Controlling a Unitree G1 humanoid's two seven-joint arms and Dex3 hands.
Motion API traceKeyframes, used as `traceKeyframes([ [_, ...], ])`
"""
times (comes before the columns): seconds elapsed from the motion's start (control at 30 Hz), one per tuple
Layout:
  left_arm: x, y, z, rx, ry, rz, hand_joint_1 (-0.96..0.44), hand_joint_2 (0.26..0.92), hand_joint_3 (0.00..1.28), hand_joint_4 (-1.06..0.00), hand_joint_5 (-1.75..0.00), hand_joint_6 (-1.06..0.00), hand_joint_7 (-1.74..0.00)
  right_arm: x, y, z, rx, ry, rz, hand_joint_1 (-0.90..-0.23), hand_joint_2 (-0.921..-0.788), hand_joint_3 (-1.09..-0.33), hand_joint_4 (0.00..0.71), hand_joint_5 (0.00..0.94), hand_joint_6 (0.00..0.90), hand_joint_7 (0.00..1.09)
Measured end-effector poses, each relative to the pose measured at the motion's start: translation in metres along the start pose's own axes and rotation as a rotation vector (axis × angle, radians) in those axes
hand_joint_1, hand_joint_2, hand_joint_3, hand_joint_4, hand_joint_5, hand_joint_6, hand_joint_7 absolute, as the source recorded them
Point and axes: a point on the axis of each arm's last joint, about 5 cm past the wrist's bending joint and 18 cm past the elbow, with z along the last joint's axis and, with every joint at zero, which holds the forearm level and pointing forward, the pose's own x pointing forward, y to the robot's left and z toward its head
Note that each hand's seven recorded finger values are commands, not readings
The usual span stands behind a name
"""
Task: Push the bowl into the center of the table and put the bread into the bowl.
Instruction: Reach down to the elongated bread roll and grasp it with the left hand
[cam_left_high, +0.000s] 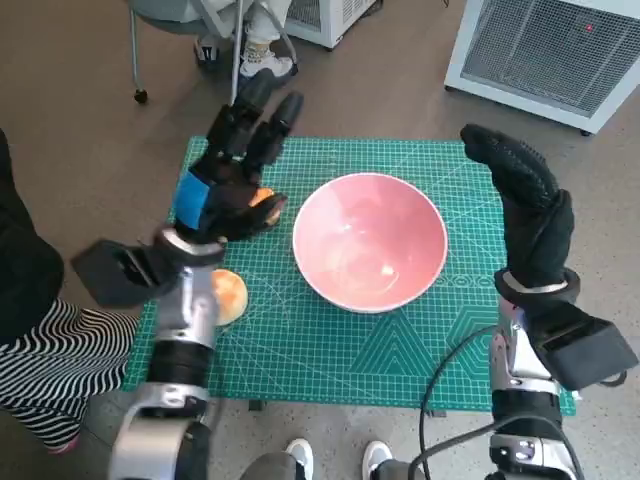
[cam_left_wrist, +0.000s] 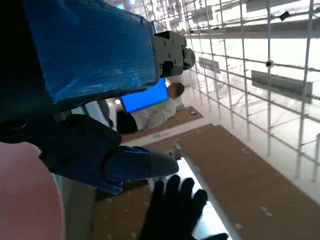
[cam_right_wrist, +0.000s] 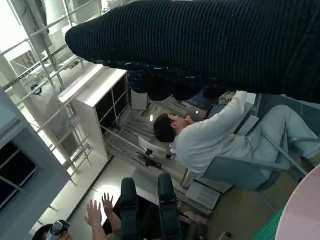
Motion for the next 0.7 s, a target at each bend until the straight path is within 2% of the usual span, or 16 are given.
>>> traceKeyframes([
  [0.03,0.000,0.001,0.001,0.006,-0.002,0.002,-0.58,0.921,0.30,-0.02,0.00,0.00,-0.21,-0.0004,0.000,0.000,0.000,0.002,-0.001,-0.790,-0.921,-0.696,0.139,0.008,0.169,0.23],
  [0.07,0.001,0.002,0.001,0.008,-0.003,0.003,-0.51,0.861,0.24,-0.04,0.00,-0.06,-0.23,-0.0007,0.000,0.000,0.001,0.003,-0.002,-0.790,-0.921,-0.696,0.140,0.009,0.169,0.23],
  [0.13,0.001,0.008,0.007,0.098,0.044,0.003,-0.45,0.821,0.15,-0.05,0.00,-0.12,-0.25,-0.0003,0.001,0.000,0.002,0.001,-0.001,-0.790,-0.921,-0.696,0.141,0.009,0.169,0.24],
  [0.2,0.002,0.018,0.014,0.204,0.104,-0.011,-0.24,0.771,0.08,-0.10,-0.01,-0.19,-0.25,0.0005,0.002,0.001,0.004,-0.005,0.001,-0.791,-0.921,-0.696,0.142,0.009,0.168,0.24],
  [0.23,0.003,0.023,0.018,0.262,0.135,-0.023,-0.17,0.760,0.06,-0.12,-0.01,-0.23,-0.23,0.0008,0.002,0.001,0.003,-0.008,0.000,-0.791,-0.921,-0.696,0.142,0.008,0.167,0.24],
  [0.4,0.012,0.052,0.041,0.543,0.310,-0.046,0.09,0.758,0.03,-0.16,0.00,-0.29,-0.14,0.0020,0.002,0.003,-0.002,-0.021,-0.008,-0.790,-0.921,-0.696,0.143,0.008,0.165,0.24],
  [0.53,0.023,0.071,0.061,0.695,0.395,-0.027,0.15,0.765,0.02,-0.17,0.00,-0.30,-0.10,0.0010,0.003,0.003,-0.004,-0.018,-0.014,-0.785,-0.921,-0.697,0.145,0.007,0.163,0.25],
  [0.7,0.036,0.078,0.073,0.803,0.436,-0.057,0.11,0.762,0.02,-0.18,0.00,-0.31,-0.07,0.0010,0.004,0.003,-0.004,-0.016,-0.013,-0.779,-0.921,-0.700,0.145,0.007,0.160,0.25],
])
